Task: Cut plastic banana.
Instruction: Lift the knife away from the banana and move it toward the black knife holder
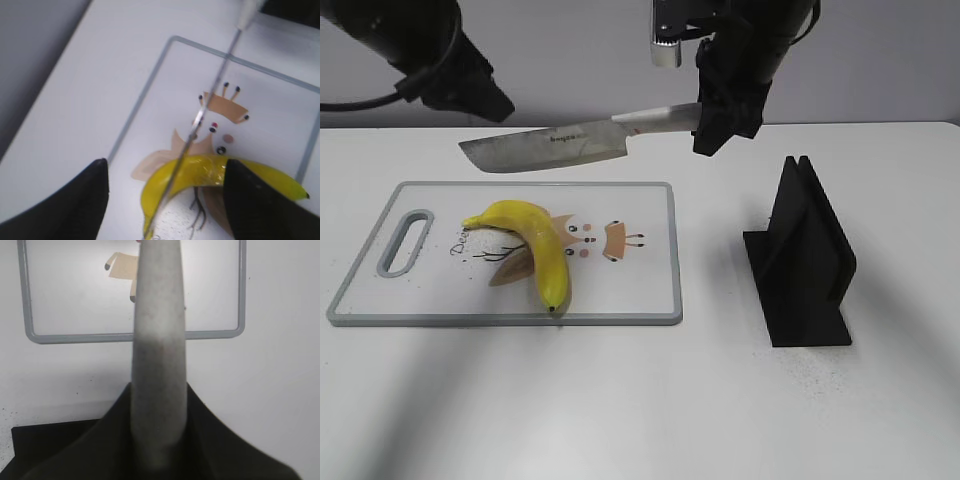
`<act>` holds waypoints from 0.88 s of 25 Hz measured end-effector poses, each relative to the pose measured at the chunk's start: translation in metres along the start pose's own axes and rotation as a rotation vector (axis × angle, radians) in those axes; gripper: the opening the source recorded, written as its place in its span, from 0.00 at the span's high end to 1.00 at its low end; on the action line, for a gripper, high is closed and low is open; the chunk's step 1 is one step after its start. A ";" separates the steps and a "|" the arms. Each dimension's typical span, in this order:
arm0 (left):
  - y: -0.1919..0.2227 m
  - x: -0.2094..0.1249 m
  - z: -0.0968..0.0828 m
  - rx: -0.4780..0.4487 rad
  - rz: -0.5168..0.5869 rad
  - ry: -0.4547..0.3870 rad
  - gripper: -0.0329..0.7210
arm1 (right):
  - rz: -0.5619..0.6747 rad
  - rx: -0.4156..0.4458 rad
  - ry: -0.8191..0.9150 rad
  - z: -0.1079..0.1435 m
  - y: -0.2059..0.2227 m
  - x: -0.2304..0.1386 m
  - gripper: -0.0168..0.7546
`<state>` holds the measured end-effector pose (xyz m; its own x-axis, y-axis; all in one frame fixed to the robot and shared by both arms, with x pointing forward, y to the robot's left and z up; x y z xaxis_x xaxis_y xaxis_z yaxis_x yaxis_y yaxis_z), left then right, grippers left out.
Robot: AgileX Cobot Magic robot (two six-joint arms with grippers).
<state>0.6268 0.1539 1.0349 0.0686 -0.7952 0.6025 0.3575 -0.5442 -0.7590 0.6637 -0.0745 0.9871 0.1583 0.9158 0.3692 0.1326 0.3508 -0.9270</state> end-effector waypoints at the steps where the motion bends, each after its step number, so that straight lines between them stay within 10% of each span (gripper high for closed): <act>1: -0.007 0.004 0.003 0.041 -0.012 0.000 0.06 | 0.005 0.001 0.001 0.001 0.000 -0.001 0.77; 8: -0.058 0.020 0.015 0.270 -0.028 -0.146 0.07 | -0.018 -0.028 0.016 0.011 -0.029 0.002 0.77; 22: -0.185 -0.005 0.006 0.479 0.181 -0.801 0.11 | -0.156 -0.140 0.363 0.030 -0.113 0.017 0.77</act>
<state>0.5661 0.2599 1.1738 0.7153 -0.3397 0.6107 0.6103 -0.1220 -0.7827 0.6220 -0.0925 1.0967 0.4574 0.7166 0.5266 0.3100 0.4265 -0.8497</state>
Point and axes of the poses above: a point on each arm's last joint axis where the gripper is mounted, y pointing out along that axis toward the gripper, z along the wrist's bending axis when the last joint is at zero, x = y × z, the point moved 4 cm from there along y, pointing out along that axis toward the gripper, and after that the axes turned 7 degrees about y, right-handed, at the moved point
